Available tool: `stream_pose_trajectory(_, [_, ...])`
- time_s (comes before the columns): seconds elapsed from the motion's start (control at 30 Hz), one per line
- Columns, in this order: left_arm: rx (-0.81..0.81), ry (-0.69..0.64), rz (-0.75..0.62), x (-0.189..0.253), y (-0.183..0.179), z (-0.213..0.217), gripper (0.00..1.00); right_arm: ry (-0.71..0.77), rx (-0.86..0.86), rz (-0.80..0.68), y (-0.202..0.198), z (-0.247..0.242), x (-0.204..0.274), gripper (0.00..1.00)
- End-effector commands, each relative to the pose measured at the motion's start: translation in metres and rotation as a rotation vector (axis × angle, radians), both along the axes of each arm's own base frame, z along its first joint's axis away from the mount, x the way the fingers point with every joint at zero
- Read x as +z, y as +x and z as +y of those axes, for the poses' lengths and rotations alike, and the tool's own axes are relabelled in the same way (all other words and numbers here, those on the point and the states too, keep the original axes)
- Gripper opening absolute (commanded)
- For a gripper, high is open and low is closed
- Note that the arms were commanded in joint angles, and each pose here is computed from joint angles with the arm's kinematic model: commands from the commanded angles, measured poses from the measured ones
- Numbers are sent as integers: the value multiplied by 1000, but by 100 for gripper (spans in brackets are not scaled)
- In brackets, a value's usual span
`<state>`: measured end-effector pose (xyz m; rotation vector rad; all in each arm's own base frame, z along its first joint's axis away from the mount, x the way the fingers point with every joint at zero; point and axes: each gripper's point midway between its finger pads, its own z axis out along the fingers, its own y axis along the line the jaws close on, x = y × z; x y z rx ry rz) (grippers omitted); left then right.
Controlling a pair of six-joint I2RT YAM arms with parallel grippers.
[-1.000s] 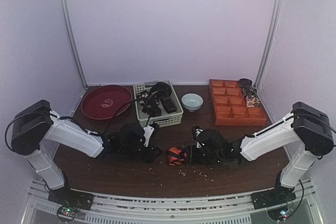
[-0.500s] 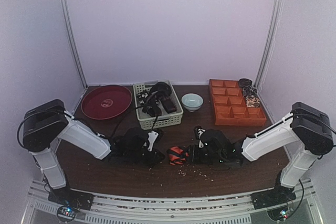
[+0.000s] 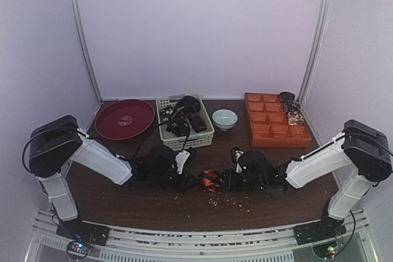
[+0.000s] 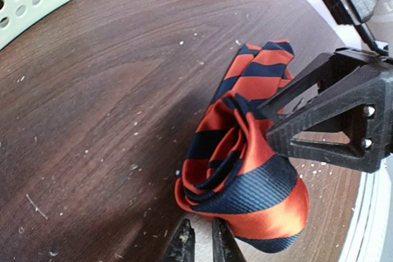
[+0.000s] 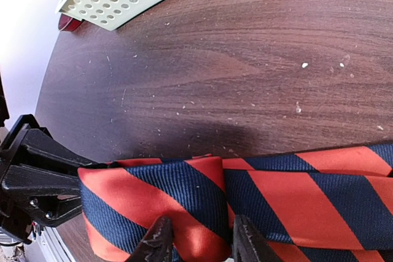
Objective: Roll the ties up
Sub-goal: Roll the tie at the center of the board.
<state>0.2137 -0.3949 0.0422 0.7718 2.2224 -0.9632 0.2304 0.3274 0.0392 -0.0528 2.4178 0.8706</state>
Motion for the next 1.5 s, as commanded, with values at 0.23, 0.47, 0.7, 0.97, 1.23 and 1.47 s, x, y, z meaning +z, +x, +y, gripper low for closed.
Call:
stream_pose_trajectory(0.23, [-43,-132,-23,42,8,-32,13,-93,-9,6,1,-21,-11,34])
stream_pose_trajectory(0.47, [-46,-121,-7,38,11,-39,17,-95,-15,7,7,-27,-11,34])
stream_pose_trajectory(0.7, [-51,-129,-1,39,14,-46,18,-90,-1,15,7,-29,-14,34])
stream_pose_trajectory(0.97, [-67,-135,3,40,13,-55,19,-78,-7,25,7,-32,-17,34])
stream_pose_trajectory(1.23, [-73,-120,4,37,14,-60,21,-108,-73,-3,13,-49,-9,38])
stream_pose_trajectory(1.47, [-79,-118,1,38,15,-65,22,-131,-119,-23,16,-61,-1,43])
